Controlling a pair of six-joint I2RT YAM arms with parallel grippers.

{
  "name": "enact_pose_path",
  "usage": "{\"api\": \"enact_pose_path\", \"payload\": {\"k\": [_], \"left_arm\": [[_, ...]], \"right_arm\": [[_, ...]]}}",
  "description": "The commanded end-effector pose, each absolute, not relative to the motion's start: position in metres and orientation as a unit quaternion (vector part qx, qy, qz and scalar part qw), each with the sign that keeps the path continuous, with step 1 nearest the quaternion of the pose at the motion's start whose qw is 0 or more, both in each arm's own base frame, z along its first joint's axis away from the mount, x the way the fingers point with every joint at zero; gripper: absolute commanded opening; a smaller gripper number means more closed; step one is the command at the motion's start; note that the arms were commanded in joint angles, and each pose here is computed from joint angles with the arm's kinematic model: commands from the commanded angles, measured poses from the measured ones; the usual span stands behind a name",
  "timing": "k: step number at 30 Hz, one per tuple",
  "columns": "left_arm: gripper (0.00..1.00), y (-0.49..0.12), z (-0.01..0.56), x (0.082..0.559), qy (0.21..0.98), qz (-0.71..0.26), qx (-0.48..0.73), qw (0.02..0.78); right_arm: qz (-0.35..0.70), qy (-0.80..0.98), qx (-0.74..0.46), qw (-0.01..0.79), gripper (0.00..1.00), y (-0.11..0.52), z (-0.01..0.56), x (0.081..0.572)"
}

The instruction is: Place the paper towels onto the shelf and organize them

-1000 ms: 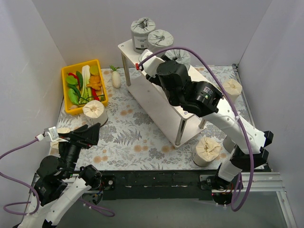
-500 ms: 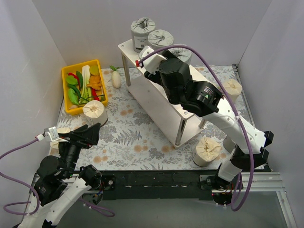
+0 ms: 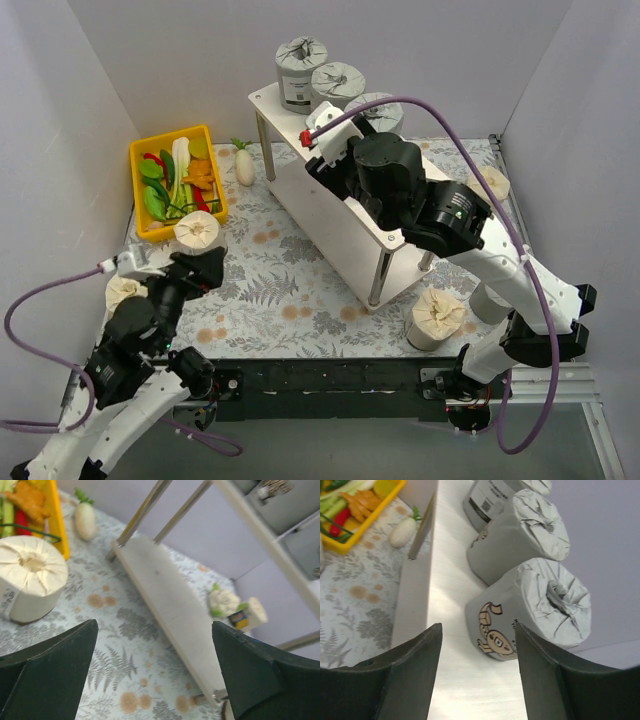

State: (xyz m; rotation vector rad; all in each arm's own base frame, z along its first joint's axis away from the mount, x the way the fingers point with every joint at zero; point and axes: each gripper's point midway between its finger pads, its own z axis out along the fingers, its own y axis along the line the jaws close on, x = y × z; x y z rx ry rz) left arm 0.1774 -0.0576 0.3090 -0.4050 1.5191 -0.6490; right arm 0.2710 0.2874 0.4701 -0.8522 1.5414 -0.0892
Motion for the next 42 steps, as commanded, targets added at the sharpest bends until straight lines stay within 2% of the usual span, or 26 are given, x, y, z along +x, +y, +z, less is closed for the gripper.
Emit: {"api": "enact_pose_path", "payload": {"k": [1, 6, 14, 20, 26, 29, 33, 39, 42], "left_arm": [[0.98, -0.055, 0.281, 0.207, 0.728, -0.185, -0.224, 0.621], [0.98, -0.057, 0.289, 0.227, 0.734, -0.141, -0.252, 0.614], [0.98, -0.069, 0.279, 0.256, 0.762, -0.069, -0.265, 0.588], [0.98, -0.050, 0.283, 0.278, 0.775, -0.032, -0.294, 0.559], [0.97, 0.029, 0.258, 0.292, 0.775, 0.047, -0.388, 0.496], [0.93, 0.072, 0.245, 0.277, 0.750, 0.117, -0.454, 0.467], [0.93, 0.123, 0.223, 0.248, 0.714, 0.182, -0.530, 0.419], [0.95, 0.128, 0.216, 0.241, 0.711, 0.160, -0.539, 0.422], [0.95, 0.114, 0.216, 0.250, 0.732, 0.114, -0.511, 0.435]], "right_arm": [[0.091, 0.670, -0.356, 0.645, 0.67, 0.304, 0.480, 0.239], [0.178, 0.676, -0.404, 0.590, 0.65, 0.332, 0.439, 0.203], [0.202, 0.674, -0.437, 0.560, 0.63, 0.340, 0.412, 0.168], [0.230, 0.667, -0.436, 0.558, 0.62, 0.339, 0.401, 0.150], [0.233, 0.666, -0.442, 0.554, 0.61, 0.338, 0.391, 0.141], [0.245, 0.660, -0.445, 0.554, 0.61, 0.339, 0.391, 0.136], [0.243, 0.657, -0.448, 0.556, 0.61, 0.334, 0.392, 0.135], [0.224, 0.667, -0.380, 0.600, 0.60, 0.307, 0.415, 0.151], [0.239, 0.659, -0.359, 0.616, 0.60, 0.298, 0.426, 0.150]]}}
